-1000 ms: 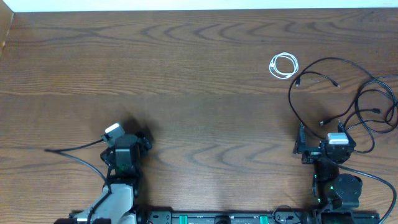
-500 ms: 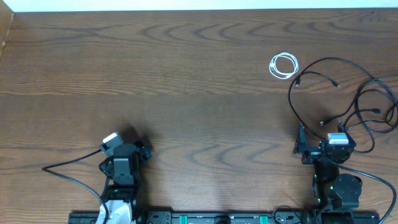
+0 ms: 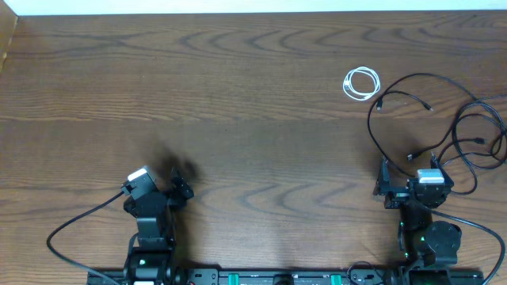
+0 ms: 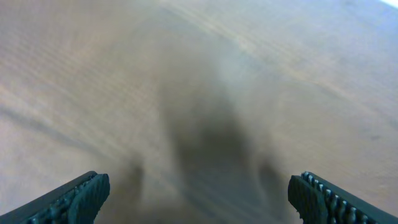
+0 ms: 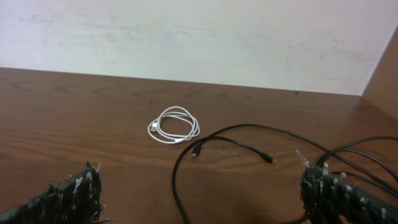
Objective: Untangle cables
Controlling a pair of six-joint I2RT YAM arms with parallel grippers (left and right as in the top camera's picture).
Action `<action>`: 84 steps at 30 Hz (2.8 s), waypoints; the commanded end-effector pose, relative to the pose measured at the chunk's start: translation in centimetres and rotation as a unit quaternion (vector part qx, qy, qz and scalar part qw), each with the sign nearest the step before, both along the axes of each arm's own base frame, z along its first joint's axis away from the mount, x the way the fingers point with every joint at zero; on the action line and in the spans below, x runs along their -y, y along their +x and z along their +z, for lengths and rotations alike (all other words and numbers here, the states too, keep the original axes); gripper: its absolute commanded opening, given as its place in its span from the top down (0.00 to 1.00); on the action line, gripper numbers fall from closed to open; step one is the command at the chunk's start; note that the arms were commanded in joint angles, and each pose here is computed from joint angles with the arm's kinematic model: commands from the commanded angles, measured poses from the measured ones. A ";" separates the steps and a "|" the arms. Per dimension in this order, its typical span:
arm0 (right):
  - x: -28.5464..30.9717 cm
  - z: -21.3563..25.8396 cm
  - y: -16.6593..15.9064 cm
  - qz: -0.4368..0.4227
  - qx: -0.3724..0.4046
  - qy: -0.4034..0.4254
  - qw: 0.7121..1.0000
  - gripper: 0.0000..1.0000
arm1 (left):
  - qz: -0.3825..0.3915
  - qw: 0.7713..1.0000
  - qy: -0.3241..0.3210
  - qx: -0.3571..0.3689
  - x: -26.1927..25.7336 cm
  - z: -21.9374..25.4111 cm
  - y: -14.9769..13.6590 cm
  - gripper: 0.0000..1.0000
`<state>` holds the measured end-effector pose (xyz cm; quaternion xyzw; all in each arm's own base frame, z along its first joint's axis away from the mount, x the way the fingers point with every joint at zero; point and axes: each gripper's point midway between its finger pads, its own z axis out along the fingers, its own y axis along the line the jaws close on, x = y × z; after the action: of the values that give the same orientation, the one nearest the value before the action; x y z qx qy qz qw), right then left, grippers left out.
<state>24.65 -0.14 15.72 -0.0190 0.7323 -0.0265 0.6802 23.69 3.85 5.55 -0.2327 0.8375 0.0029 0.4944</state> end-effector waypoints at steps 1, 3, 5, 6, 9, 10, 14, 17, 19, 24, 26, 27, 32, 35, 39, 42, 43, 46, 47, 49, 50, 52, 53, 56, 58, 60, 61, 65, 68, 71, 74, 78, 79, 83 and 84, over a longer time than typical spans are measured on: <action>0.5 0.0 0.0 -0.011 0.000 -0.007 1.000 0.01 | -0.032 0.999 0.019 0.015 0.6 0.3 -0.1 0.02; 0.5 0.0 0.0 -0.011 0.000 -0.007 1.000 0.01 | -0.043 0.997 0.025 0.054 0.9 2.1 0.3 0.02; 0.5 0.0 0.0 -0.011 0.000 -0.007 1.000 0.01 | -0.069 0.992 0.039 0.094 1.6 4.0 0.6 0.02; 0.5 0.0 0.0 -0.011 0.000 -0.007 1.000 0.01 | -0.082 0.989 0.046 0.114 1.9 5.0 0.7 0.02; 0.5 0.0 0.0 -0.011 0.000 -0.007 1.000 0.01 | -0.121 0.976 0.067 0.167 3.0 7.5 0.7 0.02; 0.5 0.0 0.0 -0.010 0.000 -0.007 1.000 0.01 | -0.127 0.973 0.069 0.182 3.3 8.2 0.6 0.02; 0.5 0.0 0.0 -0.011 0.000 -0.007 1.000 0.01 | -0.149 0.971 0.061 0.179 4.1 7.9 0.7 0.02; 0.5 0.0 0.0 -0.011 0.000 -0.007 1.000 0.01 | -0.156 0.969 0.065 0.182 4.3 8.1 0.7 0.02; 0.5 0.0 0.0 -0.011 0.000 -0.007 1.000 0.01 | -0.160 0.967 0.078 0.180 4.3 8.1 0.7 0.02; 0.5 0.0 0.0 -0.011 0.000 -0.007 1.000 0.01 | -0.144 0.970 0.085 0.178 3.7 8.1 0.7 0.02; 0.5 0.0 0.0 -0.011 0.000 -0.007 1.000 0.01 | -0.144 0.970 0.085 0.178 3.7 8.1 0.7 0.02; 0.5 0.0 0.0 -0.011 0.000 -0.007 1.000 0.01 | -0.144 0.970 0.085 0.178 3.7 8.1 0.7 0.02; 0.5 0.0 0.0 -0.010 0.000 -0.007 1.000 0.01 | -0.144 0.970 0.085 0.177 3.7 8.0 0.7 0.02; 0.5 0.0 0.0 -0.011 0.000 -0.007 1.000 0.01 | -0.144 0.970 0.085 0.177 3.7 8.0 0.7 0.02; 0.5 0.0 0.0 -0.011 0.000 -0.007 1.000 0.01 | -0.144 0.970 0.085 0.177 3.7 8.0 0.7 0.02; 0.5 0.0 0.0 -0.010 0.000 -0.007 1.000 0.01 | -0.144 0.970 0.085 0.177 3.7 8.0 0.7 0.02; 0.5 0.0 0.0 -0.011 0.000 -0.007 1.000 0.01 | -0.144 0.970 0.085 0.177 3.7 8.0 0.7 0.02; 0.5 0.0 0.0 -0.011 0.000 -0.007 1.000 0.01 | -0.144 0.970 0.085 0.177 3.7 8.0 0.7 0.02; 0.5 0.0 0.0 -0.011 0.000 -0.007 1.000 0.01 | -0.144 0.970 0.085 0.177 3.7 8.0 0.7 0.02; 0.5 0.0 0.0 -0.011 0.000 -0.007 1.000 0.01 | -0.144 0.970 0.085 0.177 3.7 8.0 0.7 0.02; 0.5 0.0 0.0 -0.011 0.000 -0.007 1.000 0.01 | -0.144 0.970 0.085 0.177 3.7 8.0 0.7 0.02; 0.5 0.0 0.0 -0.011 0.000 -0.007 1.000 0.01 | -0.144 0.970 0.085 0.177 3.7 8.0 0.7 0.02; 0.5 0.0 0.0 -0.011 0.000 -0.007 1.000 0.01 | -0.144 0.970 0.085 0.177 3.7 8.0 0.7 0.02; 0.5 0.0 0.0 -0.011 0.000 -0.007 1.000 0.01 | -0.144 0.970 0.085 0.177 3.7 8.0 0.7 0.02; 0.5 0.0 0.0 -0.011 0.000 -0.007 1.000 0.01 | -0.144 0.970 0.085 0.177 3.7 8.0 0.7 0.02; 0.5 0.0 0.0 -0.011 0.000 -0.007 1.000 0.01 | -0.144 0.970 0.085 0.177 3.7 8.0 0.7 0.02; 0.5 0.0 0.0 -0.011 0.000 -0.007 1.000 0.01 | -0.144 0.970 0.085 0.177 3.7 8.0 0.7 0.02; 0.5 0.0 0.0 -0.010 0.000 -0.007 1.000 0.01 | -0.144 0.970 0.085 0.177 3.7 8.0 0.7 0.02; 0.5 0.0 0.0 -0.011 0.000 -0.007 1.000 0.01 | -0.144 0.970 0.085 0.177 3.7 8.0 0.7 0.02; 0.5 0.0 0.0 -0.011 0.000 -0.007 1.000 0.01 | -0.144 0.970 0.085 0.177 3.7 8.0 0.7 0.02; 0.5 0.0 0.0 -0.010 0.000 -0.007 1.000 0.01 | -0.144 0.970 0.085 0.177 3.7 8.0 0.7 0.02; 0.5 0.0 0.0 -0.011 0.000 -0.007 1.000 0.01 | -0.144 0.970 0.085 0.177 3.7 8.0 0.7 0.02; 0.5 0.0 0.0 -0.010 0.000 -0.007 1.000 0.01 | -0.144 0.970 0.085 0.177 3.7 8.0 0.7 0.02; 0.5 0.0 0.0 -0.011 0.000 -0.007 1.000 0.01 | -0.144 0.970 0.085 0.177 3.7 8.0 0.7 0.02; 0.5 0.0 0.0 -0.011 0.000 -0.007 1.000 0.01 | -0.144 0.970 0.085 0.177 3.7 8.0 0.7 0.02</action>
<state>24.65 -0.14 15.73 -0.0190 0.7322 -0.0265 0.6803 24.42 0.02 15.35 -0.0667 0.7428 -0.0500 0.6643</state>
